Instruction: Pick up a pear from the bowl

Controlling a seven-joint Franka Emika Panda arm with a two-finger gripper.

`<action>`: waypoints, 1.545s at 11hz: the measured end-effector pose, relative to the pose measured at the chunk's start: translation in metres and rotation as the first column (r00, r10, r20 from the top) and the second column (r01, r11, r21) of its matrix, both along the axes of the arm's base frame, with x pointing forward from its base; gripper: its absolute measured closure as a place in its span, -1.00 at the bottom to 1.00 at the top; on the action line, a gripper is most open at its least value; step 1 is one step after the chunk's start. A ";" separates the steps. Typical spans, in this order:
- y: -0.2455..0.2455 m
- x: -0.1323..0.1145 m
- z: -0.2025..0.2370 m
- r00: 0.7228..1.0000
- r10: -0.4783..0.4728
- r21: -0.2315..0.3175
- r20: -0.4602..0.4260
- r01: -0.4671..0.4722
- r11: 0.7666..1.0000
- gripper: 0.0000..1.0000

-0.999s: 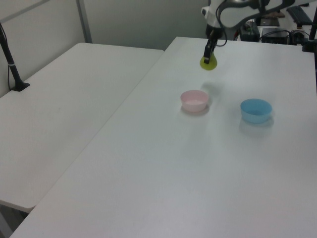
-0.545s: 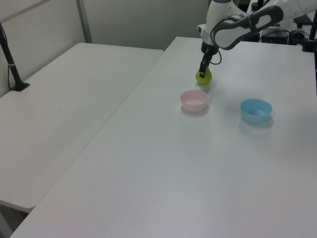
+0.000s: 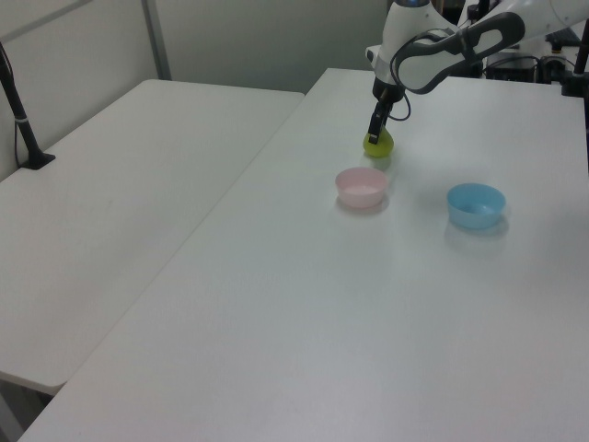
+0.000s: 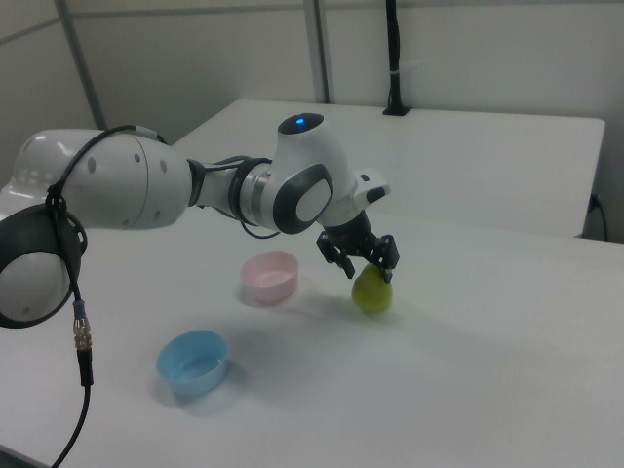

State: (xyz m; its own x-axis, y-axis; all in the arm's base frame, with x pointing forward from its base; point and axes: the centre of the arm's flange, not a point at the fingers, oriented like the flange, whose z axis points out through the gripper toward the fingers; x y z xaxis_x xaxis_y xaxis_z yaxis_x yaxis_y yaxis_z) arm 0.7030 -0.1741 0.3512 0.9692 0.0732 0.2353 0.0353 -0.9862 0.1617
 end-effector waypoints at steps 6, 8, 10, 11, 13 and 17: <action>0.060 -0.006 0.081 0.999 -0.029 0.034 -0.017 0.029 0.999 -1.00; 0.108 -0.022 0.120 0.996 -0.036 0.051 -0.077 0.040 0.998 -1.00; 0.155 -0.044 0.155 0.990 -0.035 0.058 -0.139 0.043 0.997 -1.00; 0.174 -0.056 0.173 0.986 -0.022 0.058 -0.163 0.032 0.998 -1.00; 0.199 -0.085 0.207 0.978 -0.012 0.057 -0.209 0.025 0.998 -1.00; 0.205 -0.120 0.236 0.972 -0.062 0.058 -0.225 0.077 0.995 -1.00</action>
